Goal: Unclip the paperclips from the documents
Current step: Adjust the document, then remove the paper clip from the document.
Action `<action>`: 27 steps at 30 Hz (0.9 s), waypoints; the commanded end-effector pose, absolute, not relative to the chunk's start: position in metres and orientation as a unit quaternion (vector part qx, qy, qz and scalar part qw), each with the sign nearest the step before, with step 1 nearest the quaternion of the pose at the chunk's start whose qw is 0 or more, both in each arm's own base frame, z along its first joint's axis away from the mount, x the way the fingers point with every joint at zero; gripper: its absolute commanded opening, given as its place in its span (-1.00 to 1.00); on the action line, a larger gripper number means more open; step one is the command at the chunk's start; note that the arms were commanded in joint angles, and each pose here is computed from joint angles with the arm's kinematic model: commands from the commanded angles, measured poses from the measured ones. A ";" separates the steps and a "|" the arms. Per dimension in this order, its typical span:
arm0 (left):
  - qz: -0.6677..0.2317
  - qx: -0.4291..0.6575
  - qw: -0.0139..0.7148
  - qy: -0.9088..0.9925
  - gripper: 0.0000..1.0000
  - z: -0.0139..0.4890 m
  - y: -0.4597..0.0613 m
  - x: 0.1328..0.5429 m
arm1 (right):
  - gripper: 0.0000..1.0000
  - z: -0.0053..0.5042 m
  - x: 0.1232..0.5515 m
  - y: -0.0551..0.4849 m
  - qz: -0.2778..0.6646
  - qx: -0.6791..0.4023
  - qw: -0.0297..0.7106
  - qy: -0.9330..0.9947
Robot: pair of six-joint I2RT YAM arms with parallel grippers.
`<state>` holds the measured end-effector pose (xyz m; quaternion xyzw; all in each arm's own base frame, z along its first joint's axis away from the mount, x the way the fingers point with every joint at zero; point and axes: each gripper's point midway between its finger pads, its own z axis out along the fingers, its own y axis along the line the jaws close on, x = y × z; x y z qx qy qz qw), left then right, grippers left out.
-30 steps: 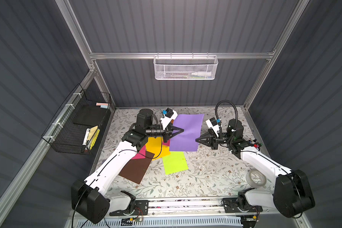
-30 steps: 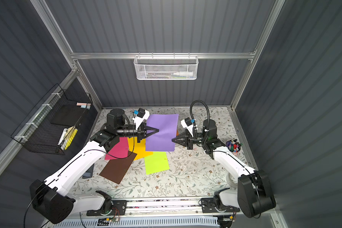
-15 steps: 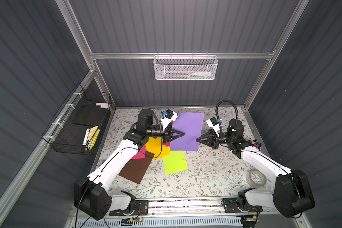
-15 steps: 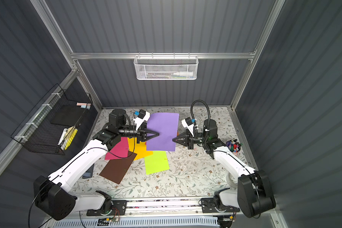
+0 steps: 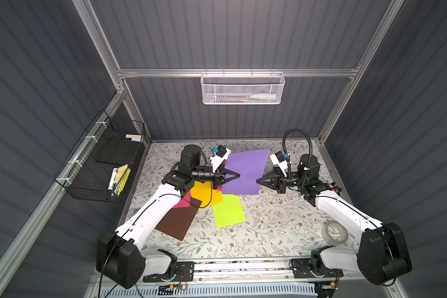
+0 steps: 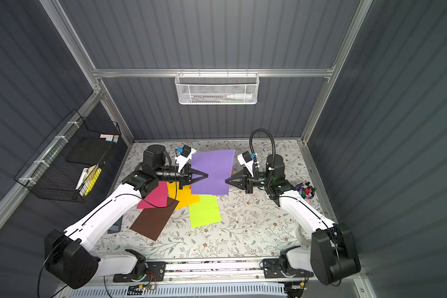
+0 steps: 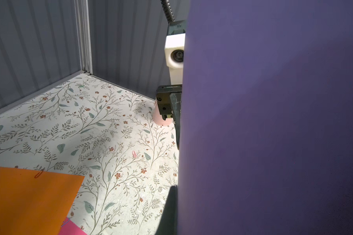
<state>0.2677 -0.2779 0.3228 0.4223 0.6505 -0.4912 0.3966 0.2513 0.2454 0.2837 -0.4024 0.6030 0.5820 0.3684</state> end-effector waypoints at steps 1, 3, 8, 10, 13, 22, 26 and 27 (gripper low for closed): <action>-0.479 0.418 0.425 0.645 -1.00 0.342 -0.273 0.268 | -0.88 0.291 0.250 0.243 0.574 -0.410 0.378 0.599; -0.479 0.418 0.422 0.646 -1.00 0.341 -0.273 0.269 | -0.88 0.290 0.249 0.242 0.574 -0.411 0.376 0.600; -0.474 0.422 0.422 0.648 -1.00 0.340 -0.273 0.269 | -0.76 0.289 0.252 0.239 0.572 -0.405 0.377 0.605; -0.475 0.421 0.421 0.648 -1.00 0.340 -0.273 0.269 | -0.78 0.289 0.252 0.238 0.572 -0.405 0.377 0.605; -0.474 0.423 0.420 0.649 -1.00 0.339 -0.273 0.269 | -0.84 0.289 0.252 0.238 0.574 -0.404 0.375 0.605; -0.461 0.419 0.426 0.656 -1.00 0.340 -0.271 0.274 | -0.93 0.283 0.254 0.234 0.566 -0.399 0.376 0.616; -0.453 0.415 0.434 0.659 -1.00 0.343 -0.267 0.277 | -0.91 0.279 0.255 0.230 0.555 -0.395 0.380 0.626; -0.453 0.414 0.433 0.660 -1.00 0.343 -0.267 0.278 | -0.89 0.279 0.255 0.229 0.552 -0.395 0.382 0.627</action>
